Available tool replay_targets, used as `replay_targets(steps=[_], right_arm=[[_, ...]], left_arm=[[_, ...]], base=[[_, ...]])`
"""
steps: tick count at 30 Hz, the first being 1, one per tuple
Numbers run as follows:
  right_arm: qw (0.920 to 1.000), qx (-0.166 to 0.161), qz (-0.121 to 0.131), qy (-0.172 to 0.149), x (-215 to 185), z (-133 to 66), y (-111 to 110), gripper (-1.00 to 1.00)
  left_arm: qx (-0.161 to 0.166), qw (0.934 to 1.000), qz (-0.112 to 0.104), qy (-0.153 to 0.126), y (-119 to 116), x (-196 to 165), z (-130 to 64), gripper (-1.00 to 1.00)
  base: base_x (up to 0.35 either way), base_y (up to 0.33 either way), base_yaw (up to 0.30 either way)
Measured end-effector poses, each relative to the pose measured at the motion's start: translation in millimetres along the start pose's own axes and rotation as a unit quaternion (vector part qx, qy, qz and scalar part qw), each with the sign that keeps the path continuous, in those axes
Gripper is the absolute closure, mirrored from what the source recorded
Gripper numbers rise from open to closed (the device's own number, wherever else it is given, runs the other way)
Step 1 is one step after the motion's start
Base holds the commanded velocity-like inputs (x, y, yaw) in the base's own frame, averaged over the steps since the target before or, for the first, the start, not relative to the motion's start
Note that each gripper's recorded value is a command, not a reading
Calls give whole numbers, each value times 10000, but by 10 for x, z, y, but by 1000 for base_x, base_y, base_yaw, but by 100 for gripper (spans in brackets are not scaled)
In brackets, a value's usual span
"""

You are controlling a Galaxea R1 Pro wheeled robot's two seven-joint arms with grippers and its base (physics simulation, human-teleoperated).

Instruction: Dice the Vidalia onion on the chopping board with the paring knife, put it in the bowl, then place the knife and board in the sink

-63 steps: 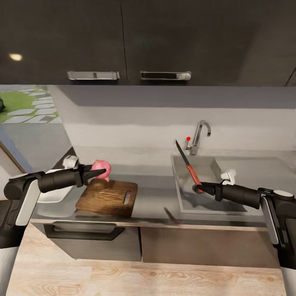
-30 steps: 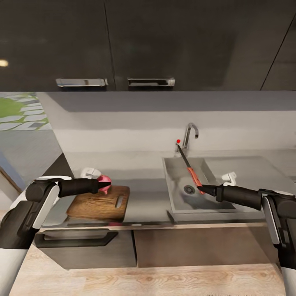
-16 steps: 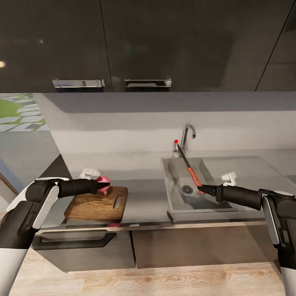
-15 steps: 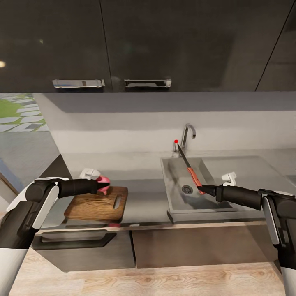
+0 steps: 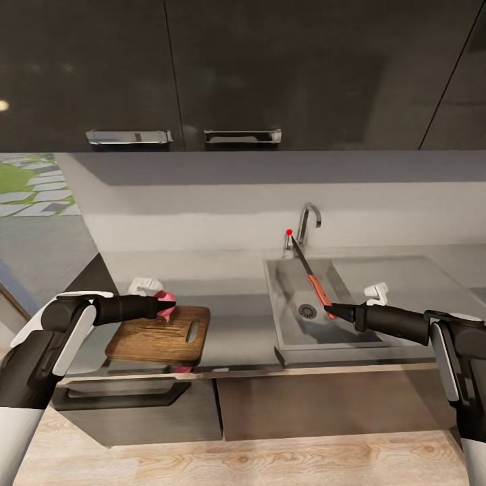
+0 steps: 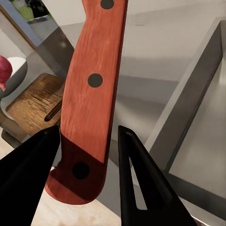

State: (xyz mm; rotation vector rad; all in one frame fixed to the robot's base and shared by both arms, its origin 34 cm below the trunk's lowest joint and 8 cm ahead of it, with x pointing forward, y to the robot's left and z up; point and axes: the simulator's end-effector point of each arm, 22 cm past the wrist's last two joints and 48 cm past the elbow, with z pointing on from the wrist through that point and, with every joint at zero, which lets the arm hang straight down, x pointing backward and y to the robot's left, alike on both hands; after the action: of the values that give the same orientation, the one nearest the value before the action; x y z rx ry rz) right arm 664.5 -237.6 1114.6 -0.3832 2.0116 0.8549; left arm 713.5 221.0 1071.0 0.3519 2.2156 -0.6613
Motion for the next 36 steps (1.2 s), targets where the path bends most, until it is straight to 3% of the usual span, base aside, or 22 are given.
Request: replay_targets(steps=[20,36], right_arm=[[10000,23,6,-3,-2,-3,-15,100],[10000,24,8,-2,0,-3,-16,100]], left_arm=[[-150,9998,28,106,84,56,-3,100],[-388,9984,-82,415,276,245,6,100]], base=[[0,0,0],[0,0,0]])
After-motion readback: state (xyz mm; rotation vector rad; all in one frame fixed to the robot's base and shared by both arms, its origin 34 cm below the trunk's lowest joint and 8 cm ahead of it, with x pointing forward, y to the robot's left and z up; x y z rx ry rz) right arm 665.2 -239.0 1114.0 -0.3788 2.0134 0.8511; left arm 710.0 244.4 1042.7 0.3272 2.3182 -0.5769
